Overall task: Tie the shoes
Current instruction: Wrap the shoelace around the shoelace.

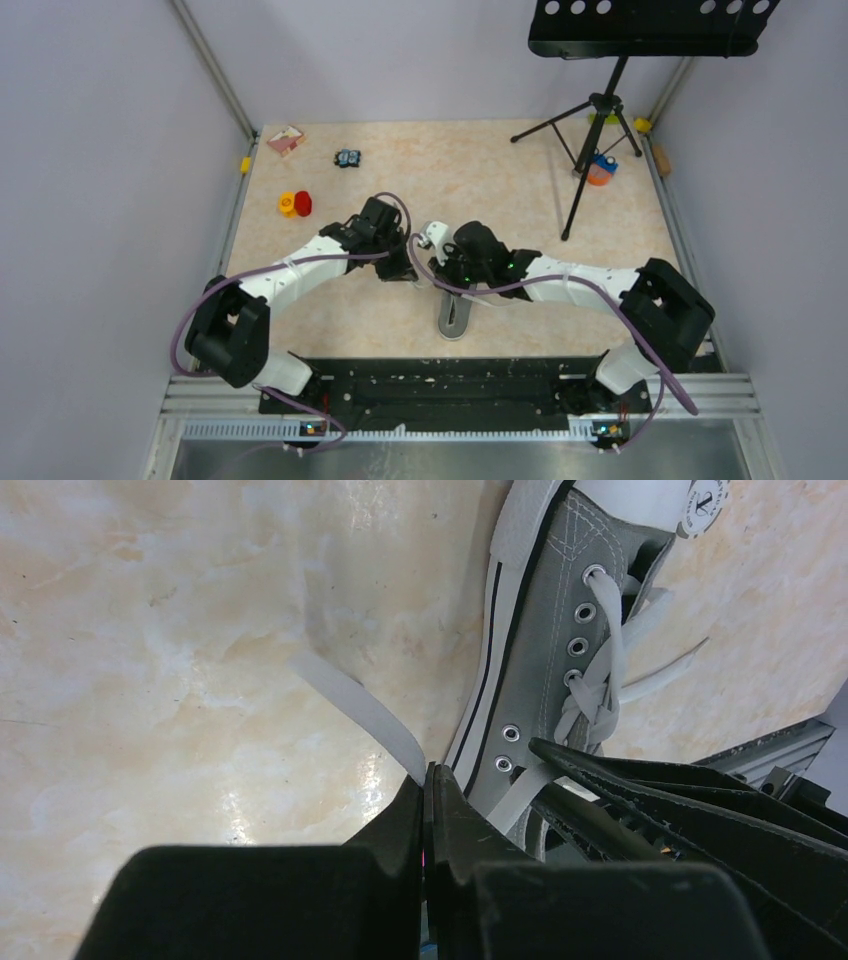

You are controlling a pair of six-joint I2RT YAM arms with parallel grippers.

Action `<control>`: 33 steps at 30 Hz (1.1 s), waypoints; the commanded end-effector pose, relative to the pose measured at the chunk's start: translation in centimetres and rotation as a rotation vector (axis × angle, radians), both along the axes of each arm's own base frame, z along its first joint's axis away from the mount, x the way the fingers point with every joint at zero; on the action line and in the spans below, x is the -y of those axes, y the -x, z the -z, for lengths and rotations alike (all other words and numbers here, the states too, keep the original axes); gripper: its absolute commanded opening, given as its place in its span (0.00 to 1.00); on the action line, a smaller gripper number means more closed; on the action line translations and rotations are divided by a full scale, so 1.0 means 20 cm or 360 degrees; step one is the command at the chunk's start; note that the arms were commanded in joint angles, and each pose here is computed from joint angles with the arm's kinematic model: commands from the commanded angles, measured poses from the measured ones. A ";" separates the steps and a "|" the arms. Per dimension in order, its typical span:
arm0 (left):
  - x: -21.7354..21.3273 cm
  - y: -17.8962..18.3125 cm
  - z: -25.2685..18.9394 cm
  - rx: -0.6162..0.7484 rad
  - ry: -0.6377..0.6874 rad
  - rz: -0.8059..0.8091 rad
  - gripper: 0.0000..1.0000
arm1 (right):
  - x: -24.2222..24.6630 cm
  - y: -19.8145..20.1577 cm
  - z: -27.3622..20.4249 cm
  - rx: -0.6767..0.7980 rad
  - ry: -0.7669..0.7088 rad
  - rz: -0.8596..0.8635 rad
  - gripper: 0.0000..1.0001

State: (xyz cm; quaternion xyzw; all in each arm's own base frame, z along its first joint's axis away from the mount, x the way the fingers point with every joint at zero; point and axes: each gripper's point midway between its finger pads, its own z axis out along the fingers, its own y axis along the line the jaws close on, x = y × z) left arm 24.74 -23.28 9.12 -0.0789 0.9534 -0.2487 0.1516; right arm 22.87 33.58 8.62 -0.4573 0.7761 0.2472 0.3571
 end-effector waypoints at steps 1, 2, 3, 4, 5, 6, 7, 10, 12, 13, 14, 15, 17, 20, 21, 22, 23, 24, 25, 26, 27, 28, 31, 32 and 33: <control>0.03 -0.02 -0.04 0.0020 0.0057 0.0006 0.00 | -0.12 -0.06 -0.18 0.0105 -0.0161 -0.0020 0.23; 0.04 -0.02 -0.04 0.0020 0.0061 0.0009 0.00 | -0.13 -0.06 -0.18 0.0100 -0.0163 -0.0022 0.24; 0.04 -0.03 -0.05 0.0021 0.0065 0.0006 0.00 | -0.13 -0.06 -0.18 0.0098 -0.0160 -0.0021 0.24; 0.04 -0.02 -0.05 0.0023 0.0066 0.0008 0.00 | -0.13 -0.06 -0.17 0.0097 -0.0156 -0.0019 0.23; 0.04 -0.02 -0.05 0.0026 0.0068 0.0008 0.00 | -0.13 -0.06 -0.17 0.0094 -0.0154 -0.0020 0.21; 0.04 -0.02 -0.06 0.0029 0.0070 0.0008 0.00 | -0.13 -0.06 -0.16 0.0090 -0.0151 -0.0021 0.19; 0.04 -0.03 -0.06 0.0030 0.0069 0.0005 0.00 | -0.13 -0.06 -0.16 0.0085 -0.0150 -0.0026 0.15; 0.04 -0.03 -0.06 0.0031 0.0069 0.0000 0.00 | -0.13 -0.05 -0.14 0.0080 -0.0135 -0.0022 0.00; 0.03 -0.03 -0.06 0.0036 0.0070 -0.0002 0.00 | -0.11 -0.06 -0.14 0.0087 -0.0127 0.0000 0.00; 0.03 -0.03 -0.06 0.0037 0.0066 -0.0006 0.00 | -0.11 -0.07 -0.15 0.0096 -0.0132 0.0018 0.00; 0.03 -0.03 -0.06 0.0040 0.0065 -0.0003 0.00 | -0.09 -0.07 -0.16 0.0101 -0.0139 0.0039 0.00; 0.03 -0.02 -0.06 0.0039 0.0061 0.0001 0.00 | -0.09 -0.07 -0.18 0.0106 -0.0152 0.0057 0.00; 0.02 -0.02 -0.03 0.0026 0.0034 0.0002 0.00 | -0.07 -0.05 -0.20 0.0090 -0.0184 0.0087 0.00; 0.02 0.01 0.04 -0.0033 0.0028 0.0023 0.00 | -0.05 -0.01 -0.24 0.0023 -0.0250 0.0129 0.00; 0.05 0.02 0.05 -0.0041 0.0044 0.0036 0.00 | -0.04 0.01 -0.25 0.0003 -0.0263 0.0141 0.00; 0.08 0.02 0.05 -0.0042 0.0054 0.0050 0.00 | -0.02 0.02 -0.27 -0.0007 -0.0292 0.0167 0.00; 0.12 0.04 0.05 -0.0032 0.0058 0.0082 0.00 | 0.00 0.04 -0.27 -0.0021 -0.0315 0.0190 0.00; 0.16 0.04 0.04 -0.0008 0.0065 0.0097 0.00 | 0.01 0.05 -0.27 -0.0041 -0.0338 0.0220 0.00; 0.20 0.04 0.03 0.0009 0.0083 0.0108 0.00 | 0.03 0.06 -0.27 -0.0049 -0.0355 0.0246 0.00; 0.24 0.05 0.02 0.0015 0.0114 0.0119 0.00 | 0.04 0.07 -0.27 -0.0060 -0.0370 0.0265 0.00; 0.28 0.05 0.02 0.0007 0.0148 0.0129 0.00 | 0.06 0.08 -0.27 -0.0068 -0.0380 0.0284 0.00; 0.31 0.06 0.02 -0.0002 0.0170 0.0141 0.00 | 0.07 0.08 -0.25 -0.0079 -0.0388 0.0300 0.00; 0.36 0.07 0.03 -0.0022 0.0222 0.0174 0.00 | 0.07 0.09 -0.25 -0.0094 -0.0430 0.0321 0.00; 0.37 0.07 0.03 -0.0024 0.0235 0.0183 0.00 | 0.07 0.09 -0.24 -0.0098 -0.0434 0.0324 0.00; 0.38 0.07 0.03 -0.0022 0.0246 0.0190 0.00 | 0.07 0.09 -0.24 -0.0103 -0.0438 0.0322 0.00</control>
